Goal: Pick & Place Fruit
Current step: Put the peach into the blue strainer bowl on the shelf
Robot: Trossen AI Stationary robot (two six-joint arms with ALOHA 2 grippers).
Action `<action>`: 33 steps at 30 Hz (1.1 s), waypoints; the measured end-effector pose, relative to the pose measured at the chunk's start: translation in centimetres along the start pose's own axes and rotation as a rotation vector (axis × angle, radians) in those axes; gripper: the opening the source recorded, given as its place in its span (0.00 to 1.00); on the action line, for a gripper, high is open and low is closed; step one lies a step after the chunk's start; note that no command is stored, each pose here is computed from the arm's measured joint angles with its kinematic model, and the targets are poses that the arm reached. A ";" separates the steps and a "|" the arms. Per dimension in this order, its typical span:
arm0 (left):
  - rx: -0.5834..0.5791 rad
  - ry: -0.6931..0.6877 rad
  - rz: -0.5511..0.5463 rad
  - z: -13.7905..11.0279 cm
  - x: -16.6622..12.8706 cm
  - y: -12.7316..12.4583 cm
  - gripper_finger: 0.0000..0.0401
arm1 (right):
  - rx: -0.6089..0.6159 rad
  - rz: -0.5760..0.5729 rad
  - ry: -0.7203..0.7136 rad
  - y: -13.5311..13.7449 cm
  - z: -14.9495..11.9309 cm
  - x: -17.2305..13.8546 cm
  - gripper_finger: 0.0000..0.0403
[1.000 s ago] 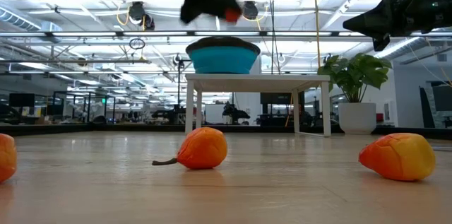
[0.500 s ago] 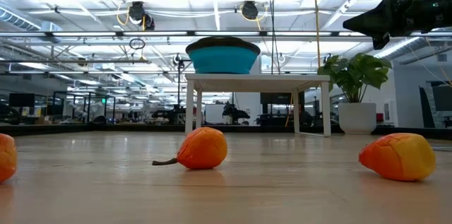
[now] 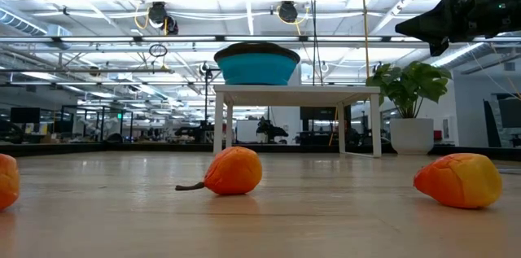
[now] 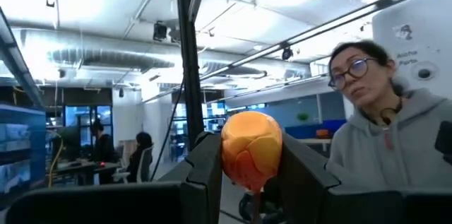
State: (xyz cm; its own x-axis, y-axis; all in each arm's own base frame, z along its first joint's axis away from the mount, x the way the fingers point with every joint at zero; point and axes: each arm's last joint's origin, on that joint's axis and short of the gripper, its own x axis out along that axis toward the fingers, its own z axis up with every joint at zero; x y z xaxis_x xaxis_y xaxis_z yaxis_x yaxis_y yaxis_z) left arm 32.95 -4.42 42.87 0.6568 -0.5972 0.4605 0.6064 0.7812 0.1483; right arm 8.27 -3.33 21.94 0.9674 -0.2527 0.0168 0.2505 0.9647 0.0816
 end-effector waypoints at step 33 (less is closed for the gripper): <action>-0.582 0.408 1.083 -5.6 -6.7 6.2 0.26 | 0.008 -0.002 -0.001 0.0 0.0 0.0 0.00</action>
State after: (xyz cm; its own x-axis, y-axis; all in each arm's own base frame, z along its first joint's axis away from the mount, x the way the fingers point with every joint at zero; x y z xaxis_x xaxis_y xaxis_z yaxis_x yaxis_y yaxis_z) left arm 34.82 3.37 35.79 0.9591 0.1927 -0.2075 -0.2791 0.7669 -0.5779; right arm 8.27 -3.34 21.95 0.9668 -0.2550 0.0172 0.2525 0.9635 0.0892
